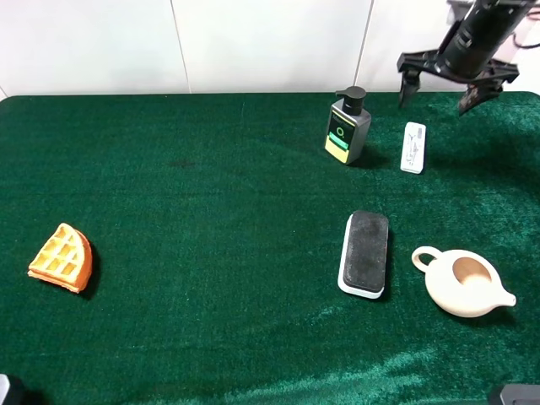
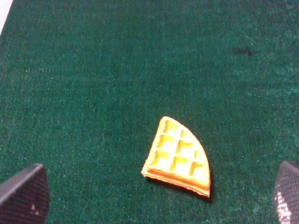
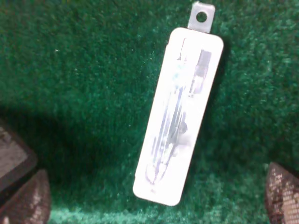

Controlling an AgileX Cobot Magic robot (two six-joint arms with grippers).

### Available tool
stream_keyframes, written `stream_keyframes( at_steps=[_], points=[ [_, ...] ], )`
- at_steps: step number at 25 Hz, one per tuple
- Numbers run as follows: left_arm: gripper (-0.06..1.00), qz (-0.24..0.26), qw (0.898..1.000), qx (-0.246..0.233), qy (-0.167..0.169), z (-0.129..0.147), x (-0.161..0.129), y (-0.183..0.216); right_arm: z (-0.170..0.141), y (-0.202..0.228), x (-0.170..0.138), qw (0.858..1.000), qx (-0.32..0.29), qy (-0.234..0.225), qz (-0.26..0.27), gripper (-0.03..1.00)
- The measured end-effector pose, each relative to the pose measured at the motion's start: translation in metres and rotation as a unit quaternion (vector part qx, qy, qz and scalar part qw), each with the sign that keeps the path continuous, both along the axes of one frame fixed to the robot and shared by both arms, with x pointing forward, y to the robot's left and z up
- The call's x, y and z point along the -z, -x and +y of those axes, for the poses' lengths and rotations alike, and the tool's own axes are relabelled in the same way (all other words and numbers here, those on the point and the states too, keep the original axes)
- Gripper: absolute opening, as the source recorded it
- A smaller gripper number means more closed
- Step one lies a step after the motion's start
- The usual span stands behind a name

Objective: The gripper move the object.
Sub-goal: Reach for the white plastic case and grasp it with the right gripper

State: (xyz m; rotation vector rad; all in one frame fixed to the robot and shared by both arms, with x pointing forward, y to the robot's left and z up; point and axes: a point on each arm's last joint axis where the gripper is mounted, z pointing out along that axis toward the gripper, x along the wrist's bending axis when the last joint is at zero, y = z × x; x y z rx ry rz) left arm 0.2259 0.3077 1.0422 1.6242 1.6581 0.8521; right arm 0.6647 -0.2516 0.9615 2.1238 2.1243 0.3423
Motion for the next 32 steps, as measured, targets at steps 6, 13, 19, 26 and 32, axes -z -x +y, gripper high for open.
stream_keyframes(
  at_steps=[6, 13, 19, 26, 32],
  points=[
    [0.98, 0.0, 1.0, 0.0, 0.0, 0.0, 0.0, 0.0, 0.001, -0.007, 0.029, 1.0, 0.002, 0.001, 0.015, 0.7],
    [0.98, 0.0, 1.0, 0.0, 0.0, 0.0, 0.0, 0.0, 0.001, -0.012, 0.05, 1.0, 0.005, 0.001, 0.019, 0.7],
    [0.98, 0.0, 1.0, 0.0, 0.0, 0.0, 0.0, 0.0, 0.001, -0.014, 0.068, 1.0, 0.006, 0.003, 0.027, 0.7],
    [0.98, 0.0, 1.0, 0.0, 0.0, 0.0, 0.0, 0.0, 0.001, -0.016, 0.078, 1.0, 0.008, 0.003, 0.026, 0.7],
    [0.98, 0.0, 1.0, 0.0, 0.0, 0.0, 0.0, 0.0, 0.001, -0.016, 0.09, 0.999, 0.006, 0.008, 0.04, 0.7]
  ],
)
